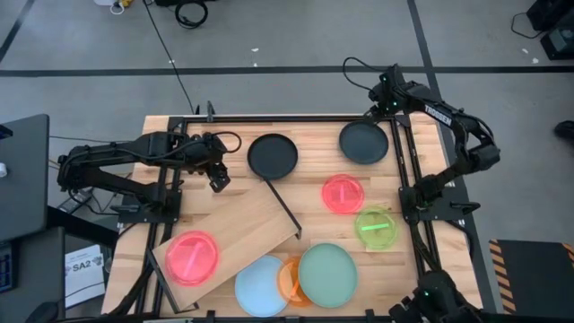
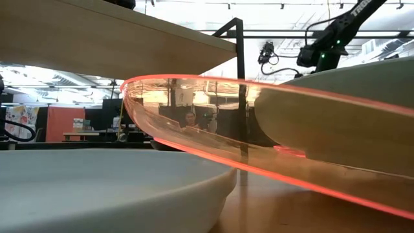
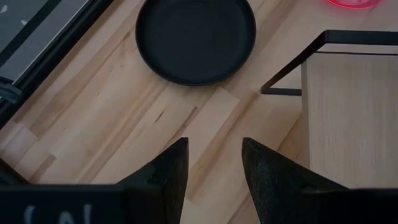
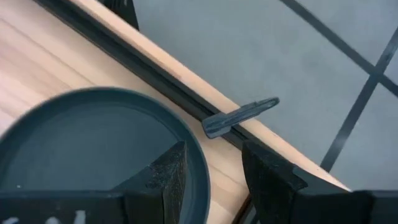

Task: Place and stack plates onto a shelf
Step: Put the right black plate on the shelf

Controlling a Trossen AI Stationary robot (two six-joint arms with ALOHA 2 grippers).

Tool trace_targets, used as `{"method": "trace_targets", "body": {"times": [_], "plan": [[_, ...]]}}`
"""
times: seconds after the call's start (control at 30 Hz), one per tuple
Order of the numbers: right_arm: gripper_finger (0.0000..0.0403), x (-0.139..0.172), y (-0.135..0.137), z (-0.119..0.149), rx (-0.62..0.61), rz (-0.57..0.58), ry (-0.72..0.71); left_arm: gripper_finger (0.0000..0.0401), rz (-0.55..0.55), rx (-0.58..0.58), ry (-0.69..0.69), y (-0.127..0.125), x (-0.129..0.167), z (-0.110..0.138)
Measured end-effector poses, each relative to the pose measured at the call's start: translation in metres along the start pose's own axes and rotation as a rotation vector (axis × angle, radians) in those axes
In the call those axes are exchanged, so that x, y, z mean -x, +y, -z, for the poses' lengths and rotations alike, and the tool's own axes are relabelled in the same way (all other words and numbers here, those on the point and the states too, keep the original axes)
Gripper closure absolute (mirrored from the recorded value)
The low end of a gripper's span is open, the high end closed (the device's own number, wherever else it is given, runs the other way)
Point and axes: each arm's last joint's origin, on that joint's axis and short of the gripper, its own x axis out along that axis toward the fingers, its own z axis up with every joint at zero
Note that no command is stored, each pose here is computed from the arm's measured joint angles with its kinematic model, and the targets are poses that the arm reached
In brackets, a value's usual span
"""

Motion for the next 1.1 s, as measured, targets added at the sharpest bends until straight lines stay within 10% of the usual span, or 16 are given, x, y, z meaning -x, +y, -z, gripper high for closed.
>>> {"method": "trace_targets", "body": {"times": [1.1], "plan": [[0.0241, -0.092, 0.019, 0.017, 0.180, -0.011, 0.364, 0.0244, 0.001, 0.002, -0.004, 0.000, 0.000, 0.000]]}}
